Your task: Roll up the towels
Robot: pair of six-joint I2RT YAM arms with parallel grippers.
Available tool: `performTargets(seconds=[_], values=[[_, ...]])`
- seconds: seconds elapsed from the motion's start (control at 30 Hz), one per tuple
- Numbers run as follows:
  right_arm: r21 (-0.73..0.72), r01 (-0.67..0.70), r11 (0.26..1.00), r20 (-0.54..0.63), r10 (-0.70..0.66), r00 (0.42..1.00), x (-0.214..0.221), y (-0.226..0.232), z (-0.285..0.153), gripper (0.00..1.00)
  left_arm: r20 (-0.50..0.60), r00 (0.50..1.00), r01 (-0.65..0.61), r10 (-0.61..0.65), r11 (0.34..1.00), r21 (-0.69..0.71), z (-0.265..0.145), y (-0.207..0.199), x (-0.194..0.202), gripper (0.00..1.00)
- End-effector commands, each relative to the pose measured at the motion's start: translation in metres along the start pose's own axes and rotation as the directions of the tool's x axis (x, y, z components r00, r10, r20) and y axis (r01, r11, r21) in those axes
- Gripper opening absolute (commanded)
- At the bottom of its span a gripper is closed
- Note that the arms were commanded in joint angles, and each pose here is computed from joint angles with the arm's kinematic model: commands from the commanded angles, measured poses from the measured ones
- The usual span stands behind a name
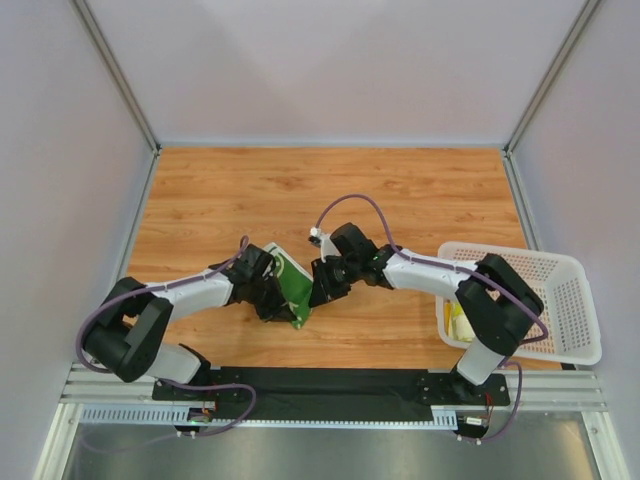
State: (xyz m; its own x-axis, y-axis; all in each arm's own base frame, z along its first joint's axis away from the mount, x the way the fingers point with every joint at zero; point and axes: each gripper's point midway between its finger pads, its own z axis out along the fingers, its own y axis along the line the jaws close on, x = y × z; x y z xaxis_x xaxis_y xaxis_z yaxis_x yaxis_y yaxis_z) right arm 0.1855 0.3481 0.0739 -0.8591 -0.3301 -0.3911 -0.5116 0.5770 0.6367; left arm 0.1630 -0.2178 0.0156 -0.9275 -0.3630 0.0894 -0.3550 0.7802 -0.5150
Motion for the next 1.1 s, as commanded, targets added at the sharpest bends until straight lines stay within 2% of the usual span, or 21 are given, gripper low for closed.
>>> performTargets(seconds=[0.0,0.27,0.5,0.7,0.93,1.07], values=[[-0.047,0.042,0.998,0.038,-0.040,0.998,-0.014,0.009,0.011,0.20,0.024,1.000,-0.015,0.018,0.994,-0.105,0.010,0.025,-0.007,0.00],[0.010,0.014,1.000,-0.001,-0.014,1.000,-0.008,-0.020,0.036,0.18,0.014,0.999,-0.035,0.037,0.991,-0.127,0.010,0.029,-0.008,0.00],[0.024,-0.062,0.998,0.042,0.061,0.997,-0.021,-0.050,0.031,0.16,0.009,0.997,-0.068,0.070,0.986,-0.153,0.007,0.031,-0.009,0.00],[-0.025,-0.039,0.999,0.052,0.040,0.998,-0.025,-0.032,0.015,0.16,0.021,0.996,-0.084,0.090,0.979,-0.185,0.003,0.032,-0.014,0.00],[-0.197,0.035,0.980,0.025,-0.031,0.999,-0.018,0.020,0.000,0.17,0.020,0.994,-0.097,0.103,0.976,-0.196,0.002,0.030,-0.017,0.00],[-0.191,0.028,0.981,0.027,-0.023,0.999,-0.022,0.019,0.006,0.18,0.019,0.994,-0.101,0.106,0.977,-0.187,0.002,0.026,-0.017,0.00]])
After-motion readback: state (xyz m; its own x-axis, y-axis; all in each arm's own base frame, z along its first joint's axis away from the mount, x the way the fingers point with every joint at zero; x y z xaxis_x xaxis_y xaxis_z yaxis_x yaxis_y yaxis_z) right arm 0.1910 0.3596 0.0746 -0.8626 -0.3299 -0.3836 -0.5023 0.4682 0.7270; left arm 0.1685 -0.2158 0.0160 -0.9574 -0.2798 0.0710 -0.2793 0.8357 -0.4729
